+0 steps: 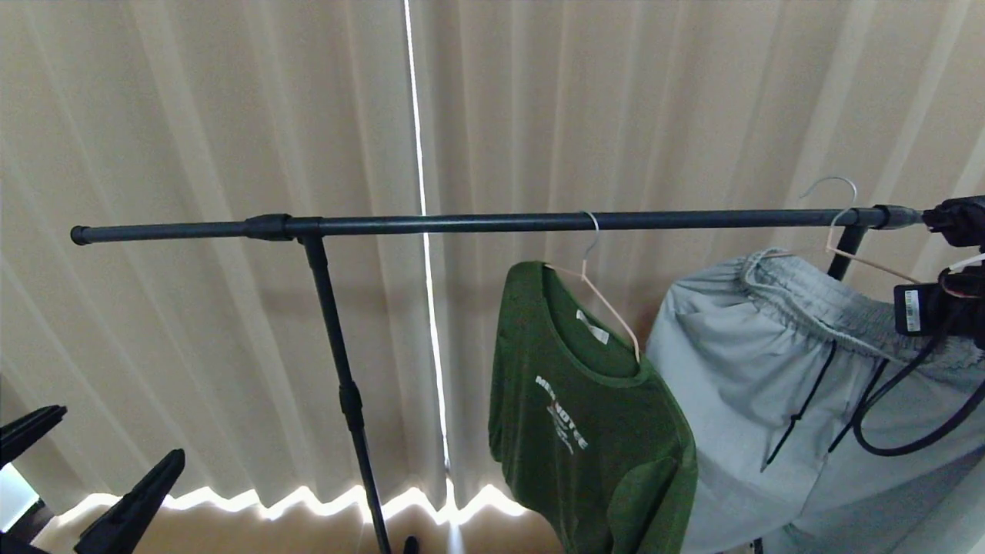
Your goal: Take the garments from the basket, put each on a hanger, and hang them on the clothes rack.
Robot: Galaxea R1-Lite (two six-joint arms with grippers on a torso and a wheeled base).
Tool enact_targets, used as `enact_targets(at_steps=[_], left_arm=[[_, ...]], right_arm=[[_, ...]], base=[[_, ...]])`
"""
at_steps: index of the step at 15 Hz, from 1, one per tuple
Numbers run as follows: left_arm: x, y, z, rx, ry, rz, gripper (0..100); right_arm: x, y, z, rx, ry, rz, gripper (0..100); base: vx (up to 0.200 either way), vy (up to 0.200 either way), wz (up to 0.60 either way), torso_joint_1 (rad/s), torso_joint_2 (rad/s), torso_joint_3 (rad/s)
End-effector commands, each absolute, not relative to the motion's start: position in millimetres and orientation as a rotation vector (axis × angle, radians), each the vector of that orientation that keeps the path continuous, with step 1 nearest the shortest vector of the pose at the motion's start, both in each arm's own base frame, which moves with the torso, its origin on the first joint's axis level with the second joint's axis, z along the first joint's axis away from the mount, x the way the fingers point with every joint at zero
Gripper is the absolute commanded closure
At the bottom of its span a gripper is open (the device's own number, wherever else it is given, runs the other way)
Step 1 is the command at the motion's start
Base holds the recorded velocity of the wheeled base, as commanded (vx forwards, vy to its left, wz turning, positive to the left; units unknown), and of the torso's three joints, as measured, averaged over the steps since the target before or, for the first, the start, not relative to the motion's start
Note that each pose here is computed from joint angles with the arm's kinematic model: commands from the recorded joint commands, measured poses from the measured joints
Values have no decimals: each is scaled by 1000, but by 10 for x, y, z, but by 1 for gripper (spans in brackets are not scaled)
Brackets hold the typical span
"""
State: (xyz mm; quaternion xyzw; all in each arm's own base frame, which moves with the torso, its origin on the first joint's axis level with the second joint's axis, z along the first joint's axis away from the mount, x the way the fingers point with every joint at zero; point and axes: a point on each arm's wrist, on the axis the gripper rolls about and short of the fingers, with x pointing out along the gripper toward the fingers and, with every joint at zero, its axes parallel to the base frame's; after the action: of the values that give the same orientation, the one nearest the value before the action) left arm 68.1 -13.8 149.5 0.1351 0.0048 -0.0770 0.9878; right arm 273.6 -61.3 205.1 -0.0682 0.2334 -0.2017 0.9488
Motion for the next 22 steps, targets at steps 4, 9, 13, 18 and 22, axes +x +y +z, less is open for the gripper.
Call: enact_targets(at_steps=[4, 9, 13, 18, 22], left_arm=[[221, -2, 1353, 268, 39, -18, 0], [58, 13, 1307, 237, 93, -23, 0], [55, 14, 1299, 234, 93, -20, 0], [35, 18, 1250, 190, 128, 25, 0], [-29, 17, 1200, 182, 141, 153, 0]], right_arm=[[3002, -595, 1758, -150, 532, -400, 100], [2892, -512, 1804, -157, 518, -383, 100], [2747, -485, 1903, -144, 460, -370, 0], [2425, -409, 1922, -126, 269, -269, 0], [2128, -333, 1883, -114, 246, -140, 0]], base=[[0, 0, 0, 0, 0, 0], [0, 0, 0, 0, 0, 0], [0, 0, 0, 0, 0, 0], [0, 0, 0, 0, 0, 0], [0, 0, 0, 0, 0, 0]])
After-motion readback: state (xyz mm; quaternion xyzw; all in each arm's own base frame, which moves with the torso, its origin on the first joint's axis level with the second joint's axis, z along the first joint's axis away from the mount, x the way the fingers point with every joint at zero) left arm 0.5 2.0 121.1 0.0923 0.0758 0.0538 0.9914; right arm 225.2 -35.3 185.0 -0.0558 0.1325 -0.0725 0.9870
